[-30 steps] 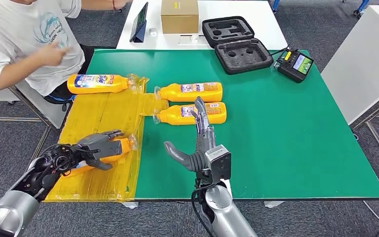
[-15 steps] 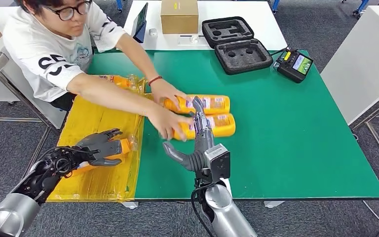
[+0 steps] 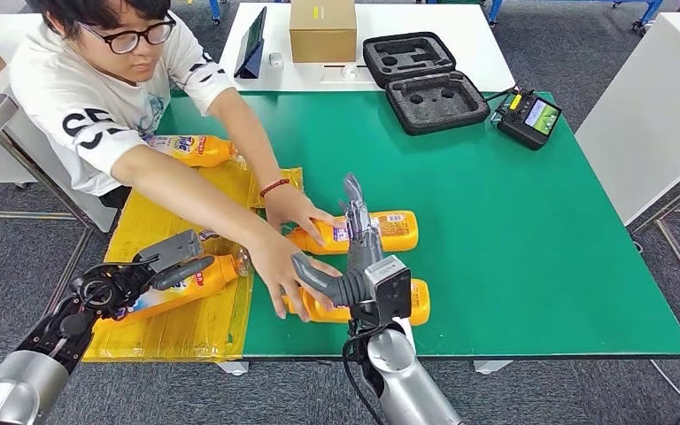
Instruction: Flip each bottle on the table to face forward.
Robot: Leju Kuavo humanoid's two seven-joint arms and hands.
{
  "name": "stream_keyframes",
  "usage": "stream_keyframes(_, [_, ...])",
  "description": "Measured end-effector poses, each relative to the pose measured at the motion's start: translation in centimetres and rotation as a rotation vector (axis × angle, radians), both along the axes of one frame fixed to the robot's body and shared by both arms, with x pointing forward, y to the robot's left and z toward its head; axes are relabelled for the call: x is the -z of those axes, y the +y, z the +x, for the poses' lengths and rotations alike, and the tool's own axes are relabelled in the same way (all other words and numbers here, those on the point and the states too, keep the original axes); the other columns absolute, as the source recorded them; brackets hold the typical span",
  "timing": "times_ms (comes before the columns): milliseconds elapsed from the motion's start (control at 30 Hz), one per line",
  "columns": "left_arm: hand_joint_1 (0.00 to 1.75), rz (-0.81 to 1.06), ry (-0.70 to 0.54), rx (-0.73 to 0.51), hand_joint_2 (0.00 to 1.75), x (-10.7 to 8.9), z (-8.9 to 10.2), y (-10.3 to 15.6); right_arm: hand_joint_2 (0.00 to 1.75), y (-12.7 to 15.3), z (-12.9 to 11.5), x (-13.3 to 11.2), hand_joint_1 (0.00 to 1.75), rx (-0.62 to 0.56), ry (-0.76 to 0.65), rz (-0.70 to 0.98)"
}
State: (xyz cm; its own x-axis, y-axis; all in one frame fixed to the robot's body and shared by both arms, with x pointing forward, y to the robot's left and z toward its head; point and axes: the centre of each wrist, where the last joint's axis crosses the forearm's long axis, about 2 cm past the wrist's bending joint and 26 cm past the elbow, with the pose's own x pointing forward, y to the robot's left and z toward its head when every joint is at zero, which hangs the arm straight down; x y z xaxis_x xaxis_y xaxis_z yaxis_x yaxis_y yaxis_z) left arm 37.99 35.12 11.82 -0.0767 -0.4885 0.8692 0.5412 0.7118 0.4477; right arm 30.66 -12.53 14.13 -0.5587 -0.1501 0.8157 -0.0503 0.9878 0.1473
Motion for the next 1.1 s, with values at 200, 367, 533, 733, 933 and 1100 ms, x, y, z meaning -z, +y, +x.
stream_keyframes(200, [0.00, -0.022, 0.013, -0.009, 0.00, 0.0, 0.0, 0.0, 1.75, 0.0, 0.0, 0.0, 0.00, 0.000, 0.000, 0.000])
stream_keyframes(367, [0.00, -0.210, 0.075, -0.087, 0.00, 0.0, 0.0, 0.1, 1.75, 0.0, 0.0, 0.0, 0.00, 0.005, 0.003, -0.007])
stream_keyframes(533, [0.00, -0.350, -0.123, -0.347, 0.00, 0.5, 0.2, -0.2, 1.75, 0.2, -0.1, 0.1, 0.00, 0.015, 0.008, -0.018])
stream_keyframes(733, [0.00, -0.324, -0.851, -0.903, 0.00, -1.3, -1.0, -0.1, 1.75, 1.1, 0.2, -0.2, 0.00, -0.025, -0.002, -0.094])
stream_keyframes(933, [0.00, -0.660, -0.853, -0.954, 0.00, -1.7, -4.9, -0.1, 1.75, 1.0, 1.1, -0.4, 0.00, -0.052, 0.049, -0.457])
stream_keyframes(1100, [0.00, -0.662, -0.986, -0.939, 0.00, -3.6, -7.2, 0.2, 1.75, 0.0, 1.5, -0.1, 0.00, -0.077, 0.163, -0.865])
